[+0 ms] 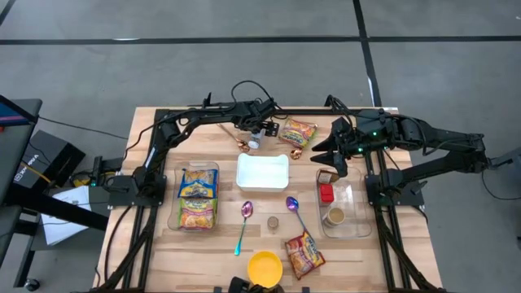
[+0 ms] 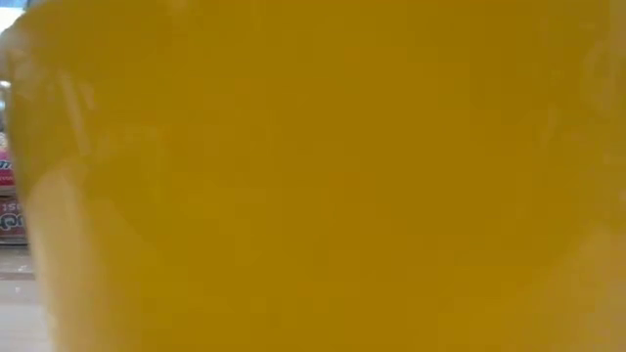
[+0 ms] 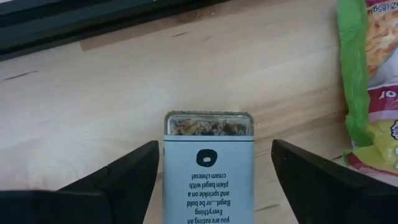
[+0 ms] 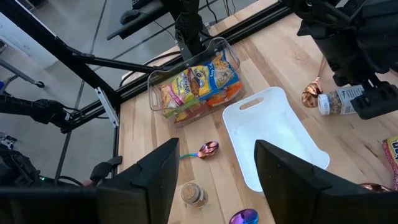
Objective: Pick & Place Food Item
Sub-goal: Put the white seasoning bottle into the right transparent bin
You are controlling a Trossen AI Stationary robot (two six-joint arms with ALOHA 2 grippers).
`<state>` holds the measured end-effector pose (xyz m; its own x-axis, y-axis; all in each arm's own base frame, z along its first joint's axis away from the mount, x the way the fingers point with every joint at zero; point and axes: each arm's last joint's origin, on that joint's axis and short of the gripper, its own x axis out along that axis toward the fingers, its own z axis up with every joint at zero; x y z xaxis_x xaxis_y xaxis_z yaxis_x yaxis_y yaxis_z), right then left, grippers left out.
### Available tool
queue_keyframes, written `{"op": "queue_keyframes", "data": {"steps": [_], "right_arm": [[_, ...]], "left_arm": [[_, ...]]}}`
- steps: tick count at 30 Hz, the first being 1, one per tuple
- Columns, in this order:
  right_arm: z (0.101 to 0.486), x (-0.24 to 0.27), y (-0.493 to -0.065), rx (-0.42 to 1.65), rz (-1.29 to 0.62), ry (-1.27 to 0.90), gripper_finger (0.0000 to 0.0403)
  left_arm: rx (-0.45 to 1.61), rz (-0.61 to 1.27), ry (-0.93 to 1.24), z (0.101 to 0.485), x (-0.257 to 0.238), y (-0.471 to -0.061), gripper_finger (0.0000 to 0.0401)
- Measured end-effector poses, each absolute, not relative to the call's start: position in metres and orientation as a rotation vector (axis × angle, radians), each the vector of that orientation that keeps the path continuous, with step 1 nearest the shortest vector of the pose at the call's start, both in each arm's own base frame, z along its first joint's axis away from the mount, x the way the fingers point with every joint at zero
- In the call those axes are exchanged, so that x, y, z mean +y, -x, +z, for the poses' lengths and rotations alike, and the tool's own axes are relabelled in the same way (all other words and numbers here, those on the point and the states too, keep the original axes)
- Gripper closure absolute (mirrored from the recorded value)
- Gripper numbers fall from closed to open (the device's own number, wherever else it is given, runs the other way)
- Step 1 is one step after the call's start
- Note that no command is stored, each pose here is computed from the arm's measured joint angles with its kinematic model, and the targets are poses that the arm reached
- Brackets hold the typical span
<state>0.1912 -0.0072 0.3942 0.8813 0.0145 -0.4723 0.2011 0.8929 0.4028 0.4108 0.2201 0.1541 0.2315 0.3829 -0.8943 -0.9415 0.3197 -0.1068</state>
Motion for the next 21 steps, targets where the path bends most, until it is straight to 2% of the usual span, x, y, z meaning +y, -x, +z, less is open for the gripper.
{"op": "queue_keyframes", "data": {"steps": [6, 15, 21], "right_arm": [[0.3942, -0.0073, -0.1912, 0.486, -0.101, -0.461, 0.0201], [0.3942, -0.0073, -0.1912, 0.486, -0.101, -0.461, 0.0201], [0.3942, -0.0072, -0.1912, 0.486, -0.1, -0.461, 0.0201]], "left_arm": [[0.9, 1.044, 0.767, 0.1541, 0.2197, -0.411, 0.0126], [0.922, 1.049, 0.764, 0.1545, 0.2187, -0.409, 0.0209], [0.92, 1.048, 0.764, 0.1548, 0.2187, -0.4091, 0.021]]}}
